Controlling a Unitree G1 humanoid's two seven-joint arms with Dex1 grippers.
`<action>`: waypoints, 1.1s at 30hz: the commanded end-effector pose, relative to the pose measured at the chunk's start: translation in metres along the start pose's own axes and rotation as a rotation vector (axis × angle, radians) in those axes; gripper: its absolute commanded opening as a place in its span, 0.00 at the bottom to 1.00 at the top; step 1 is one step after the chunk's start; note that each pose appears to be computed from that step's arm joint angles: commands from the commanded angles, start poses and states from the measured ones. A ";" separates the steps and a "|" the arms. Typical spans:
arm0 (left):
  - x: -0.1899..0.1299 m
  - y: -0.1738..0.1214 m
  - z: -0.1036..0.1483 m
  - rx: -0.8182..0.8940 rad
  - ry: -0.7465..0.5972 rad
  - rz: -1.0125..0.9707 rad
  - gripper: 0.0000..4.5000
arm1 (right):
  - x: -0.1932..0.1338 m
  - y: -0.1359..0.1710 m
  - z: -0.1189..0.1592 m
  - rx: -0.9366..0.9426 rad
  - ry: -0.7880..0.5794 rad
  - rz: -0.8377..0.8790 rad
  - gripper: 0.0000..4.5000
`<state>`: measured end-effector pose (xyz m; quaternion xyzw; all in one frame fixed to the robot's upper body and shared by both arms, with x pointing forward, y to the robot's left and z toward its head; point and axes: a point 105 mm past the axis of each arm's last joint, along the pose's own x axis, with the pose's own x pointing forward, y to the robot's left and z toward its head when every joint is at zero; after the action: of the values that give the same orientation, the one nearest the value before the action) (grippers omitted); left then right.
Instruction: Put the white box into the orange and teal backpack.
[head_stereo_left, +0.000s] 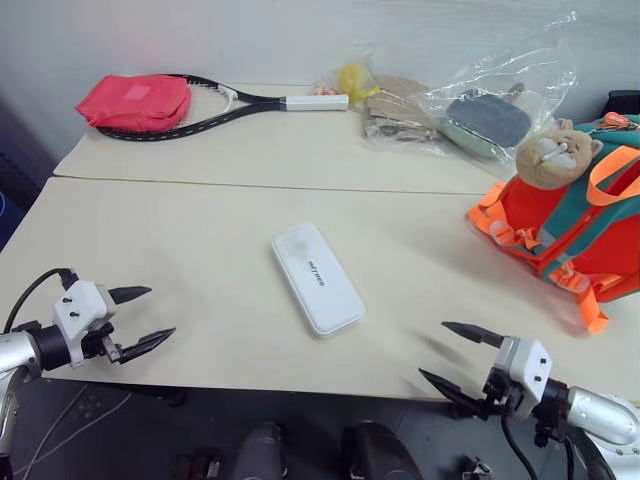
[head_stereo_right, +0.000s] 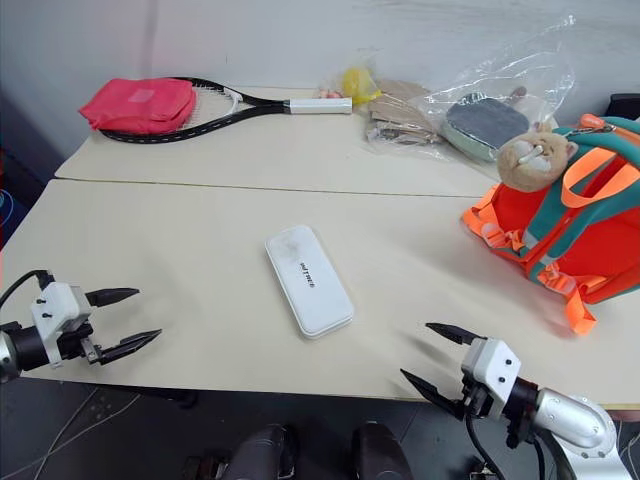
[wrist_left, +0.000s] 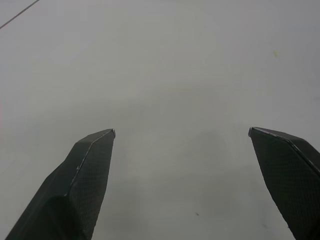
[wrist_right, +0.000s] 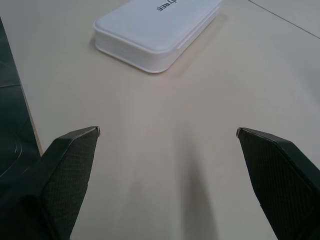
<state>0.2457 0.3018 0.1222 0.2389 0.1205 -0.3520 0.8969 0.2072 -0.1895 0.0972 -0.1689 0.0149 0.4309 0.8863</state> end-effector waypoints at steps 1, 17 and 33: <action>-0.006 0.003 0.005 0.034 0.004 0.021 1.00 | 0.001 -0.001 0.004 -0.014 -0.007 0.002 1.00; 0.121 0.047 0.092 -0.098 -0.153 0.066 0.68 | 0.043 0.052 0.036 0.083 -0.014 0.367 0.66; 0.240 0.033 0.130 -0.012 -0.174 -0.021 0.07 | 0.100 0.024 0.023 0.005 0.056 0.251 0.00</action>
<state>0.4470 0.1285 0.1350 0.2014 0.0824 -0.3593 0.9075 0.2453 -0.0913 0.0889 -0.1722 0.0735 0.5439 0.8180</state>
